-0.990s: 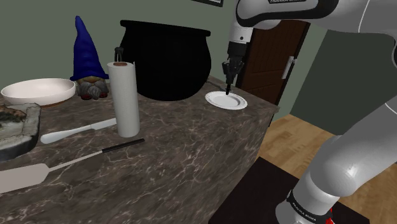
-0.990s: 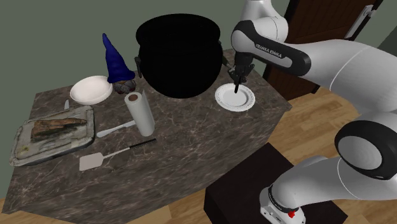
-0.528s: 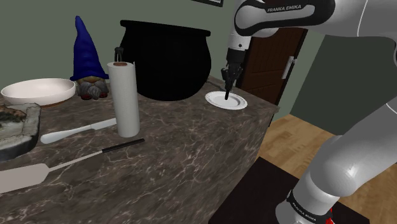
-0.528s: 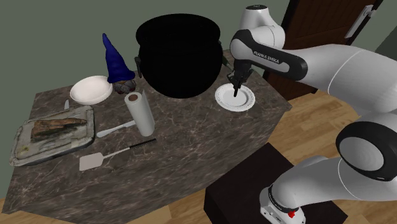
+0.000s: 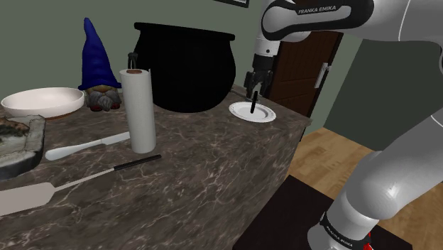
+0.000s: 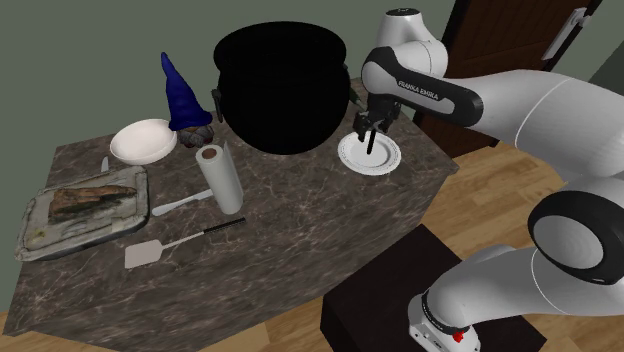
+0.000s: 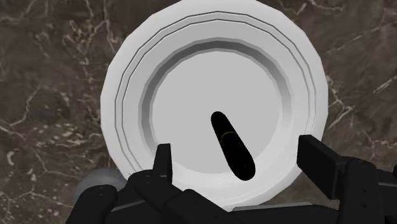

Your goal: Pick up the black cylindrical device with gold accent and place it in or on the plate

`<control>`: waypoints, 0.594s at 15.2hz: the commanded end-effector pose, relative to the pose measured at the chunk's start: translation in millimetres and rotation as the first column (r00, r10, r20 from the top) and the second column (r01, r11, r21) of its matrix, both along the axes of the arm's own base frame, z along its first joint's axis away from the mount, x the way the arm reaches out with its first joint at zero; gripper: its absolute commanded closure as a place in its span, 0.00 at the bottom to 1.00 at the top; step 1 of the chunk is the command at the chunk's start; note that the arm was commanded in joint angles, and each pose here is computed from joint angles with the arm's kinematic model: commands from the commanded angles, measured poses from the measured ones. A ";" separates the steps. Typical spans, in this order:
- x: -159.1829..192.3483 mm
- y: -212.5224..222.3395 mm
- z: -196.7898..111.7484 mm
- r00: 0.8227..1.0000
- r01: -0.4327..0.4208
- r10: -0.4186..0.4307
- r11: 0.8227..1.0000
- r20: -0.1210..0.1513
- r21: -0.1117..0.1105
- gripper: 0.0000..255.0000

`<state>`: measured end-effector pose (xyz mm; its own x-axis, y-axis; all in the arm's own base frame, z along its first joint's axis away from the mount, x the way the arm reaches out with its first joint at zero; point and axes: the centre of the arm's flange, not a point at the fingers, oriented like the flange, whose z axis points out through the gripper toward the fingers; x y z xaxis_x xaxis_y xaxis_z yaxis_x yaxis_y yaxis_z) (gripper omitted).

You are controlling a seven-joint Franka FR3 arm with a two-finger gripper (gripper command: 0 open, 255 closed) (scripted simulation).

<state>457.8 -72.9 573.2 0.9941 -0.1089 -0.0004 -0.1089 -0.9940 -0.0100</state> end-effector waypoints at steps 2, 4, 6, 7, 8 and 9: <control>0.0 0.0 0.0 1.000 0.000 0.000 1.000 0.000 0.000 0.00; 0.0 -0.3 26.4 1.000 0.000 0.000 1.000 0.000 0.000 0.00; 0.0 -0.5 50.0 1.000 0.000 0.000 1.000 0.000 0.000 0.00; 0.0 -0.5 50.0 1.000 0.000 0.000 1.000 0.000 0.000 0.00; -0.1 -0.5 50.0 1.000 0.000 0.000 1.000 0.000 0.000 0.00; -0.1 -0.5 50.0 1.000 0.000 0.000 1.000 0.000 0.000 0.00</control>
